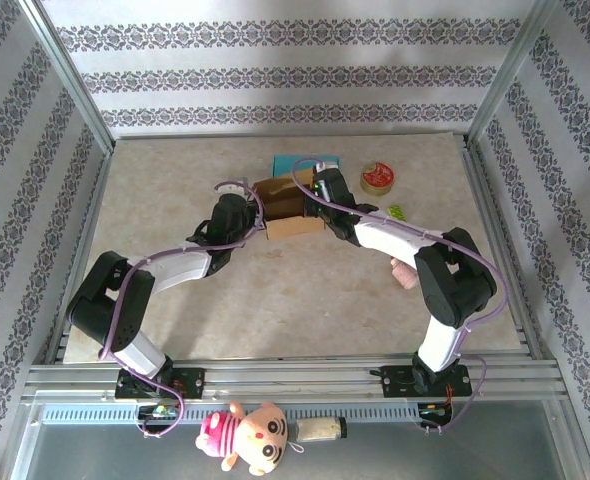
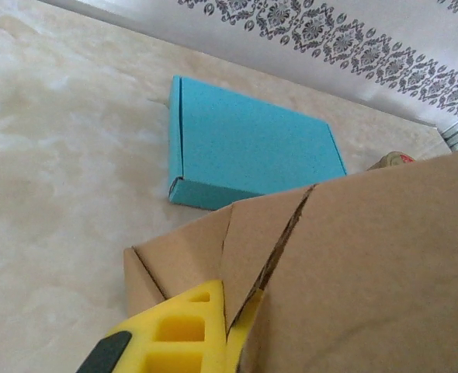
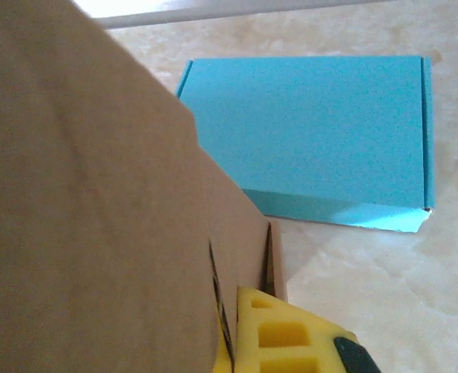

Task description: Fold the paper box

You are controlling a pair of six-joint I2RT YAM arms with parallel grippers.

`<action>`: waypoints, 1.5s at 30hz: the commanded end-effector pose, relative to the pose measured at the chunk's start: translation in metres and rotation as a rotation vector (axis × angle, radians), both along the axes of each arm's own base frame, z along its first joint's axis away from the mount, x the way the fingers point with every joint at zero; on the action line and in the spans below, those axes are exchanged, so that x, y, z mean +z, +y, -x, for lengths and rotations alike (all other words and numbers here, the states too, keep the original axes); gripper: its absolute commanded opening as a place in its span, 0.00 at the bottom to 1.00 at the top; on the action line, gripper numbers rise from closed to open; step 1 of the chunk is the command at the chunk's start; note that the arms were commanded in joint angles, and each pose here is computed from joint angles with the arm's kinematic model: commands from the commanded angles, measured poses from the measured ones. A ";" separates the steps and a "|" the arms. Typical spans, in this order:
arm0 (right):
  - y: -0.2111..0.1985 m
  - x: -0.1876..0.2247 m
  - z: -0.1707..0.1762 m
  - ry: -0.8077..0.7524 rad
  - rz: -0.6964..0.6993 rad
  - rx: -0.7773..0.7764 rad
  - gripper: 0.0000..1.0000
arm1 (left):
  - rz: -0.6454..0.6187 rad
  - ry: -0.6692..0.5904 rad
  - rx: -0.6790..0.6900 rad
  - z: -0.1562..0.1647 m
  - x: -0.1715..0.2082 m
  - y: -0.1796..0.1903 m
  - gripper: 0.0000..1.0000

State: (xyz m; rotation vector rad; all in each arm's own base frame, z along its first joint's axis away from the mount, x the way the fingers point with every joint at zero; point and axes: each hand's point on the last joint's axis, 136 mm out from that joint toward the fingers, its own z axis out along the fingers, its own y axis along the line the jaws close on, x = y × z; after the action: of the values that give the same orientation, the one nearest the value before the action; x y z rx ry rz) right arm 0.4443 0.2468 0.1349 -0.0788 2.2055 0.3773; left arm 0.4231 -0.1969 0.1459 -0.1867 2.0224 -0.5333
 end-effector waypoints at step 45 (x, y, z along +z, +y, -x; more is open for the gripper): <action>-0.020 0.169 0.078 -0.187 -0.157 0.362 0.80 | 0.240 -0.021 0.118 0.102 0.076 0.016 0.42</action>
State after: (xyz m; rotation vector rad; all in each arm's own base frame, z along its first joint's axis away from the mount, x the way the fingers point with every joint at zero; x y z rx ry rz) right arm 0.3574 0.2200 0.2703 -0.3572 1.9945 0.6247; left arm 0.3120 -0.1961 0.2226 -0.2508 1.9005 -0.6597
